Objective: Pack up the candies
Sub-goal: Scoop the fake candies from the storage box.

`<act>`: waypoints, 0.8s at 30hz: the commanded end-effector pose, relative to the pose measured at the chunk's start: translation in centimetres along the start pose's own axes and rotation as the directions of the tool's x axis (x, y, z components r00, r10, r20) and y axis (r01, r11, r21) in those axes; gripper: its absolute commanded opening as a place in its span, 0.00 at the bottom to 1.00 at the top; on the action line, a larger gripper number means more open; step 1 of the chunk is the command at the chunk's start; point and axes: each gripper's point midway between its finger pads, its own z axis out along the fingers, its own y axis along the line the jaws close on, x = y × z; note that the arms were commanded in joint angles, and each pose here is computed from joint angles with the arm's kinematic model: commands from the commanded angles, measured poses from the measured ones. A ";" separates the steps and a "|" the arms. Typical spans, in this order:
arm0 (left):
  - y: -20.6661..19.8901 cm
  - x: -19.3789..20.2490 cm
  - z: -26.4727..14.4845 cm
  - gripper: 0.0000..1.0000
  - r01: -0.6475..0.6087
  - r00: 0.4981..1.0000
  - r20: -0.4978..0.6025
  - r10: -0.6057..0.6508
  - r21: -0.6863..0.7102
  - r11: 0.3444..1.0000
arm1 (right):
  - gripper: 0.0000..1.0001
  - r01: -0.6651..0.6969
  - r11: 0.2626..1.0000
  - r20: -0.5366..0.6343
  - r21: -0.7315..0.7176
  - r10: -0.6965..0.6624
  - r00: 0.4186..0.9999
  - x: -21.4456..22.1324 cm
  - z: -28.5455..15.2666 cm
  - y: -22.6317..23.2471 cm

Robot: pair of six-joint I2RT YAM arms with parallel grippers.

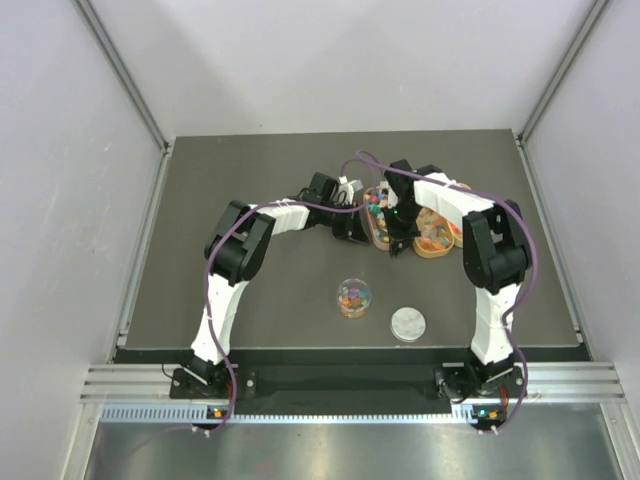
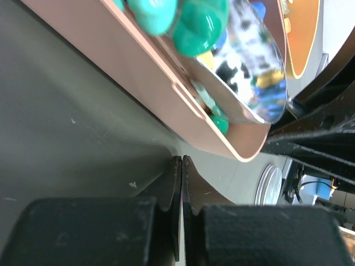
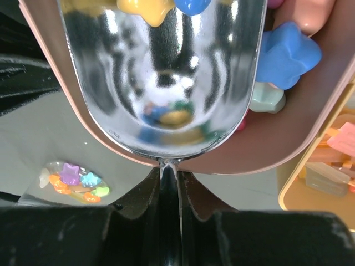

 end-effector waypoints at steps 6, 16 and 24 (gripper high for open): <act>-2.4 -0.8 -2.2 0.00 -0.064 0.998 0.004 0.064 0.008 0.998 | 0.00 0.034 0.999 0.263 0.001 -0.033 0.964 -4.8 -4.0 -0.2; -2.7 -0.9 -4.5 0.00 -0.091 0.996 -0.006 0.091 -0.025 0.996 | 0.00 0.048 0.999 0.355 0.005 -0.046 0.934 -4.6 -2.7 -0.9; -2.0 -1.3 -6.0 0.00 -0.125 0.992 -0.027 0.124 -0.064 0.990 | 0.00 0.074 0.997 0.469 0.010 -0.070 0.881 -5.2 -1.5 -1.4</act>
